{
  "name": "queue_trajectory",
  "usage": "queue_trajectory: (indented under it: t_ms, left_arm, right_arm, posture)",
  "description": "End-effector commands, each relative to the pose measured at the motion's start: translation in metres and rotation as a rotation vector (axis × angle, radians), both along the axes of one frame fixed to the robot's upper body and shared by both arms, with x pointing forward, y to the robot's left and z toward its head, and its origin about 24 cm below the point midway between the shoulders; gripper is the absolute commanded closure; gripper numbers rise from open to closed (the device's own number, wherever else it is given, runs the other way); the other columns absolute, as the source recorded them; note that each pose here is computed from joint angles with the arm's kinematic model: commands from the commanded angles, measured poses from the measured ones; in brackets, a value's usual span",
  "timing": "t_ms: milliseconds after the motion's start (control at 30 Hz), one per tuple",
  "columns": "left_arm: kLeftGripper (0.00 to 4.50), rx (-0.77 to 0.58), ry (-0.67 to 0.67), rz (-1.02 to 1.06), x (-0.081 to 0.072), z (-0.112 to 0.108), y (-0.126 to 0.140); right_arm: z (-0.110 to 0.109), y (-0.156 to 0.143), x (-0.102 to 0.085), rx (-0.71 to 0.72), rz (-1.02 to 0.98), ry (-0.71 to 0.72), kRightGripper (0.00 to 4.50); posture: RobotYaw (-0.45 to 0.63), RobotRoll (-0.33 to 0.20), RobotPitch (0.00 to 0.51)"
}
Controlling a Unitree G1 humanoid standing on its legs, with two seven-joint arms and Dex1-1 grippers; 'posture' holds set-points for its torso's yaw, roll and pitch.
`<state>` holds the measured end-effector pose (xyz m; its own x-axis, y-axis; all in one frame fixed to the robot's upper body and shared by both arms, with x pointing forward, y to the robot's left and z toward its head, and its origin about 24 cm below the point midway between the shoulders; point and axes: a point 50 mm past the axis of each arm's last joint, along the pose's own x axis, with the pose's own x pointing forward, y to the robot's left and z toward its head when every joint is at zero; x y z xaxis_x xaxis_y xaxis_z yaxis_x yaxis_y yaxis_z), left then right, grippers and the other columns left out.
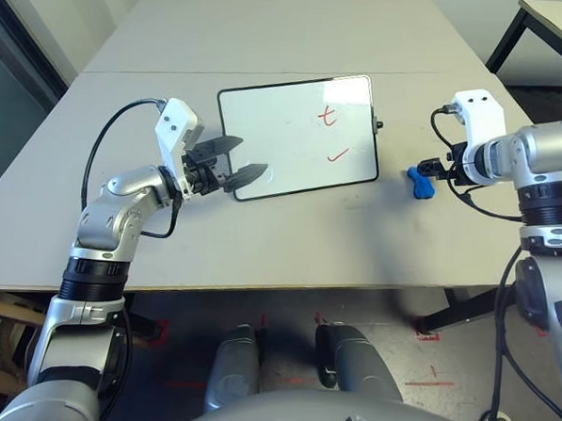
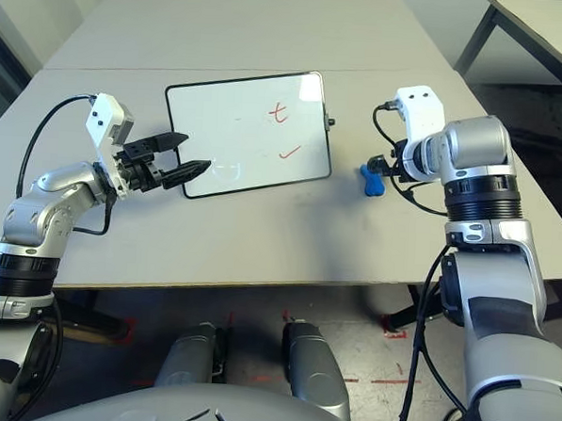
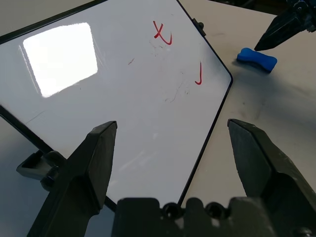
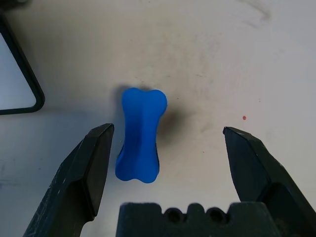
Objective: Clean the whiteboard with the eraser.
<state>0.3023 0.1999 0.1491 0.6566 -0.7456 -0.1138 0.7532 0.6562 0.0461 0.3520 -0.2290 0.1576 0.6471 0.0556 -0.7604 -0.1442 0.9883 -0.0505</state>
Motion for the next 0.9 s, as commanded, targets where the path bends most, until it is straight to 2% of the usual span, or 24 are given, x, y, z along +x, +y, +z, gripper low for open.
queue_trajectory:
  t_ms: [33, 467, 833, 900]
  left_arm:
    - [0.00, 0.017, 0.000, 0.007, -0.002, -0.002, 0.001]
    - [0.00, 0.021, 0.005, 0.011, -0.003, -0.003, 0.001]
    - [0.00, 0.022, 0.003, 0.012, -0.003, -0.003, 0.000]
    - [0.00, 0.022, 0.003, 0.013, -0.002, -0.003, 0.000]
  right_arm:
    - [-0.007, 0.003, 0.000, -0.007, 0.000, 0.028, 0.04]
    - [-0.028, 0.006, -0.001, -0.018, -0.008, 0.074, 0.04]
    - [-0.035, 0.004, 0.002, -0.021, -0.027, 0.080, 0.04]
    - [-0.036, 0.004, 0.002, -0.020, -0.029, 0.079, 0.45]
  posture:
    - [-0.10, 0.000, 0.085]
    - [-0.10, 0.000, 0.087]
    - [-0.10, 0.000, 0.090]
    - [-0.10, 0.000, 0.090]
